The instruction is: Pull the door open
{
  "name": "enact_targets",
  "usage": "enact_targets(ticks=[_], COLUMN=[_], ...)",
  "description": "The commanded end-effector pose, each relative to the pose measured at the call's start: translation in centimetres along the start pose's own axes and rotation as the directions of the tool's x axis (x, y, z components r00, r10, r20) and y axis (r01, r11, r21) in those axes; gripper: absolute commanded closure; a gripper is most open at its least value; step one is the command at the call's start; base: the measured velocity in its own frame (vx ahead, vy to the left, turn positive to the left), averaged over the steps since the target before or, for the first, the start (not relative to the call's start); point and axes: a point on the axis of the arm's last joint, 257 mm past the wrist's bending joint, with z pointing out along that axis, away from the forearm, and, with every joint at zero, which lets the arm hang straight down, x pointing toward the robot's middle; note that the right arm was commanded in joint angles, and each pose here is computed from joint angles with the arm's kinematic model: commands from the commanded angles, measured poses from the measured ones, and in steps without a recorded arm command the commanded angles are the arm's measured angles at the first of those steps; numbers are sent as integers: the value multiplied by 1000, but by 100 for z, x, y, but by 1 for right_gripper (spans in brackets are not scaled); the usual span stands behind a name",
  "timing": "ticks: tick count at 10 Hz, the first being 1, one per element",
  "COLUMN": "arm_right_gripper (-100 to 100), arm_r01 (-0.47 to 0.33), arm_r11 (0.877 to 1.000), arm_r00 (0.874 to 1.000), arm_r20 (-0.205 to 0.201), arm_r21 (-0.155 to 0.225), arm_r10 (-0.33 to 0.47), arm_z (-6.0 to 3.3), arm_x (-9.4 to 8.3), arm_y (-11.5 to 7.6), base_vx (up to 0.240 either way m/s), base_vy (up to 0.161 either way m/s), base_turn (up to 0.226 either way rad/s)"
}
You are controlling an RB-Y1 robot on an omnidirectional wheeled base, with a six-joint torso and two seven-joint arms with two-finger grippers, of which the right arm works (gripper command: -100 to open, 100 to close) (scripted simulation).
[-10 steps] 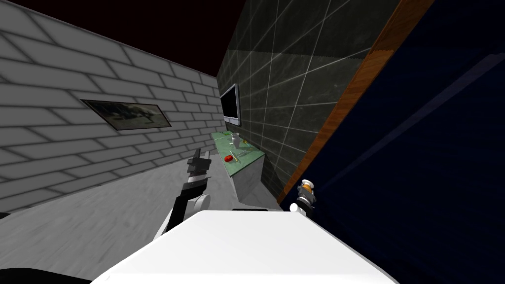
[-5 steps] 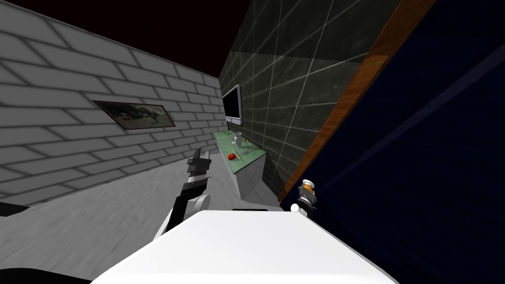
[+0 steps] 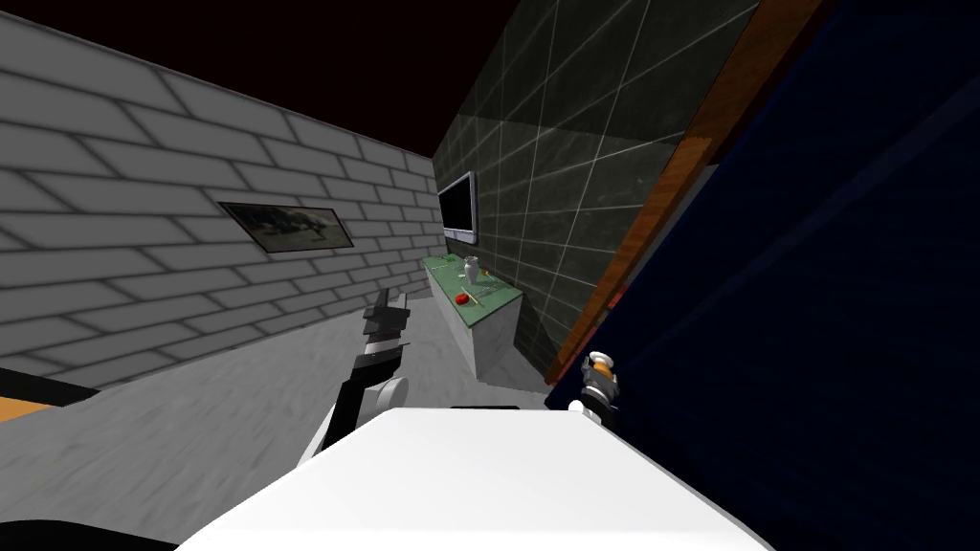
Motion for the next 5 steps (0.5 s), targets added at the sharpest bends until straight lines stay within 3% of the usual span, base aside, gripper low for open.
enact_targets(ticks=[1, 5], arm_right_gripper=[100, 100], arm_r01=[-16, -19], arm_r11=[999, 993], arm_r00=[1000, 1000], arm_r20=[-6, -8], arm_r21=[42, 115], arm_r10=[17, 20], arm_z=[13, 19], arm_x=[23, 38], arm_y=[-152, -165], base_vx=[-133, -93], base_vy=[107, 41], base_turn=[35, 6])
